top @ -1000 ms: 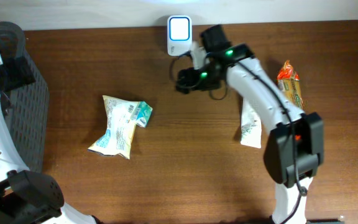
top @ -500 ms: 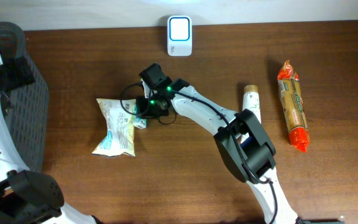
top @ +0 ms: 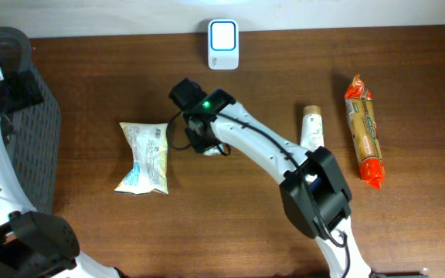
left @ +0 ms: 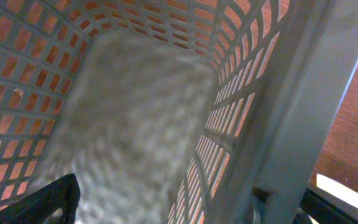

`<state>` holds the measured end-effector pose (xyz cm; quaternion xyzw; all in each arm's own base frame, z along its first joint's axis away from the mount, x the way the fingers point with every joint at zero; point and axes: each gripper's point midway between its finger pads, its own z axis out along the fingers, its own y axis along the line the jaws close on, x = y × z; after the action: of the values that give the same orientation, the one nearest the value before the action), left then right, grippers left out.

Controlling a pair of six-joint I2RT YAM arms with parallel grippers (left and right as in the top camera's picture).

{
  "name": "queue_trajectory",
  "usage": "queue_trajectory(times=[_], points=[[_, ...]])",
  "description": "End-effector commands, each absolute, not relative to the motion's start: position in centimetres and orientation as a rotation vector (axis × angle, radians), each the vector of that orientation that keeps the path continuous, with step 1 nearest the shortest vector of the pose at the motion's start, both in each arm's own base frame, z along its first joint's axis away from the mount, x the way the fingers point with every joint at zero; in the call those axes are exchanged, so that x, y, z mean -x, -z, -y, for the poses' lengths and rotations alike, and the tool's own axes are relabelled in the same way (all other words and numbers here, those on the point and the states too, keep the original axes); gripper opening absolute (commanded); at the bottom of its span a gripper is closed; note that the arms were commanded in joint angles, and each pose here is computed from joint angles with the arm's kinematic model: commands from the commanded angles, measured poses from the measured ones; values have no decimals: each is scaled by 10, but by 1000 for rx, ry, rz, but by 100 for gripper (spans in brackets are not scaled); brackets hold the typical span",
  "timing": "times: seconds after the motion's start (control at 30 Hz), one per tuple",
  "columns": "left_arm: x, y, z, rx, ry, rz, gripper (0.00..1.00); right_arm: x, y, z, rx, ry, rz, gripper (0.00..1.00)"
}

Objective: Scan the item barcode
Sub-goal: 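Move the right gripper to the small green packet and grasp it, then lift the green packet and hold it in front of the scanner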

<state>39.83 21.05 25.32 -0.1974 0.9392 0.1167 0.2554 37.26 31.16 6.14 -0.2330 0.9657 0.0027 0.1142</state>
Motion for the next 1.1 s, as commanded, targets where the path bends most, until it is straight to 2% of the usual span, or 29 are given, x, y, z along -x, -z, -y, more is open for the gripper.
queue_trajectory(times=[0.0,0.07,0.17,0.27,0.37,0.5,0.67,0.77,0.9,0.93,1.03,1.07], points=[[-398,-252,-212,550,-307,-2549,99,-351,-42,-331,768,-120,-2896,52],[-397,-252,-212,550,-307,-2550,99,-362,-59,-330,712,-195,-2878,52],[-398,-252,-212,550,-307,-2549,99,-390,-87,-305,601,-432,-2882,59],[-398,-252,-212,550,-307,-2549,99,-401,-98,-289,816,-887,-2769,63],[-398,-252,-212,550,-307,-2549,99,-405,-73,-278,892,-935,-2755,62],[-398,-252,-212,550,-307,-2550,99,-385,-44,-300,986,-1051,-2777,58],[-398,-252,-212,550,-307,-2549,99,-359,-17,-314,1059,-1043,-2853,54],[-398,-252,-212,550,-307,-2549,99,-351,-3,-312,1047,-1046,-2914,45],[-398,-252,-212,550,-307,-2549,99,-353,-5,-312,993,-1090,-2927,8],[-398,-252,-212,550,-307,-2549,99,-352,-8,-316,987,-1141,-2911,4],[-398,-252,-212,550,-307,-2549,99,-348,-24,-326,959,-1310,-2862,4],[-397,-252,-212,550,-307,-2550,99,-348,-44,-328,908,-1452,-2821,4]])
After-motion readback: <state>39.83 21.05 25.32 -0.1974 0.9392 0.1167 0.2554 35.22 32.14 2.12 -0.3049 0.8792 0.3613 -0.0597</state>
